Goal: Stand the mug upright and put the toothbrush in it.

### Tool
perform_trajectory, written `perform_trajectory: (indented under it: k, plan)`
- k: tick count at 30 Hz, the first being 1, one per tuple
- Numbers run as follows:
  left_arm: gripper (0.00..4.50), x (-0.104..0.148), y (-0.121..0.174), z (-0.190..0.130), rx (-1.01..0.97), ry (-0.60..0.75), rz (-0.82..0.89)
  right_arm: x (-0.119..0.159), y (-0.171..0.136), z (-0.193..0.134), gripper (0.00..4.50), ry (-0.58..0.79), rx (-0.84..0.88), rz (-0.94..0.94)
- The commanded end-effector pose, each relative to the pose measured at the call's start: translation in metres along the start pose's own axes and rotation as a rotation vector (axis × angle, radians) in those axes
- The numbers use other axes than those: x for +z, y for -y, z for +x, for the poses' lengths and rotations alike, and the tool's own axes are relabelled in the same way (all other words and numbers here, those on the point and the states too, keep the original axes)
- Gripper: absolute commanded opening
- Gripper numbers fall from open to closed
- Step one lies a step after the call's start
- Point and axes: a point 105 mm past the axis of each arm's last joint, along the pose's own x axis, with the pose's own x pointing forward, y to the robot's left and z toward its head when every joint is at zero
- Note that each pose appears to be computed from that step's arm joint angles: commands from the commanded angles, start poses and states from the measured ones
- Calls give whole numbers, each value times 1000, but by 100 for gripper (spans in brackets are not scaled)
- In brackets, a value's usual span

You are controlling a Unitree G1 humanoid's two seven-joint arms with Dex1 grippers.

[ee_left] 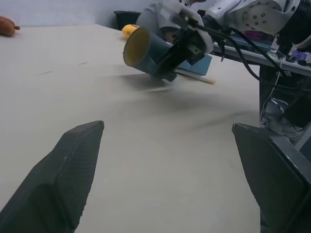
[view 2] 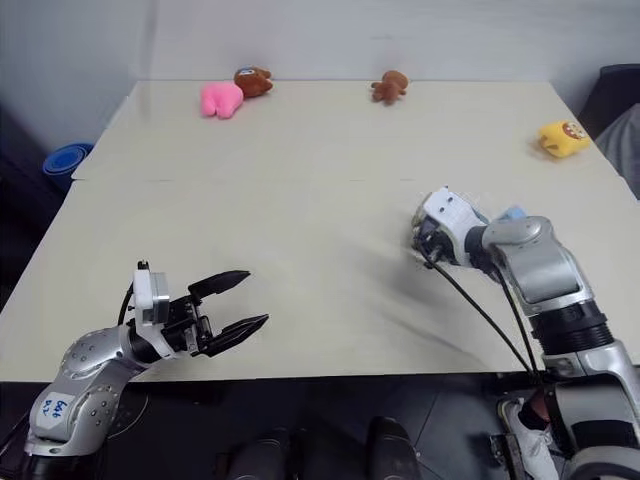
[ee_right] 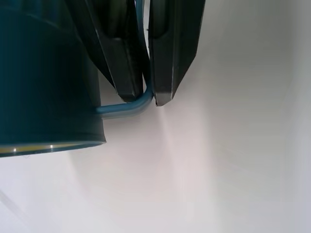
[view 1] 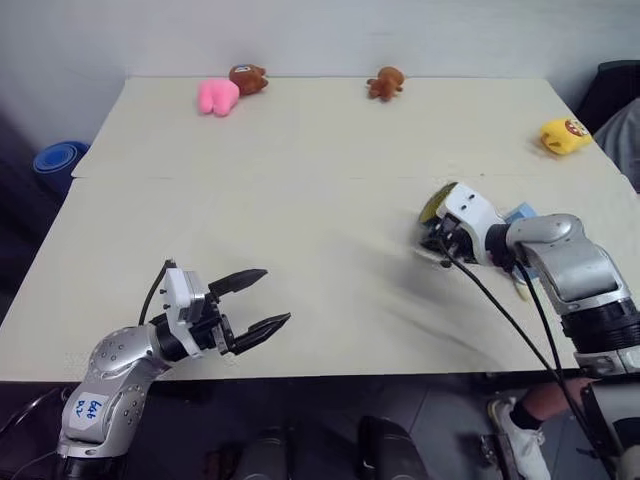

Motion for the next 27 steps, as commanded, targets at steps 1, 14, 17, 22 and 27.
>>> perform_trajectory:
  k: [1, 14, 17, 22, 27]
  plan:
    - [450, 10, -2, -1, 28, 32, 39, 55, -33, 2, 2, 349, 148, -38]
    - [450, 16, -12, -2, 70, 42, 57, 16, -80, 66, 2, 501, 228, 120]
    - [450, 17, -12, -3, 72, 43, 60, 10, -75, 64, 60, 499, 212, 119]
    - [450, 16, -11, -5, 76, 38, 56, 6, -66, 42, 211, 487, 198, 56]
    - [450, 13, -10, -7, 77, 34, 49, -6, -55, -6, 386, 392, 190, -6]
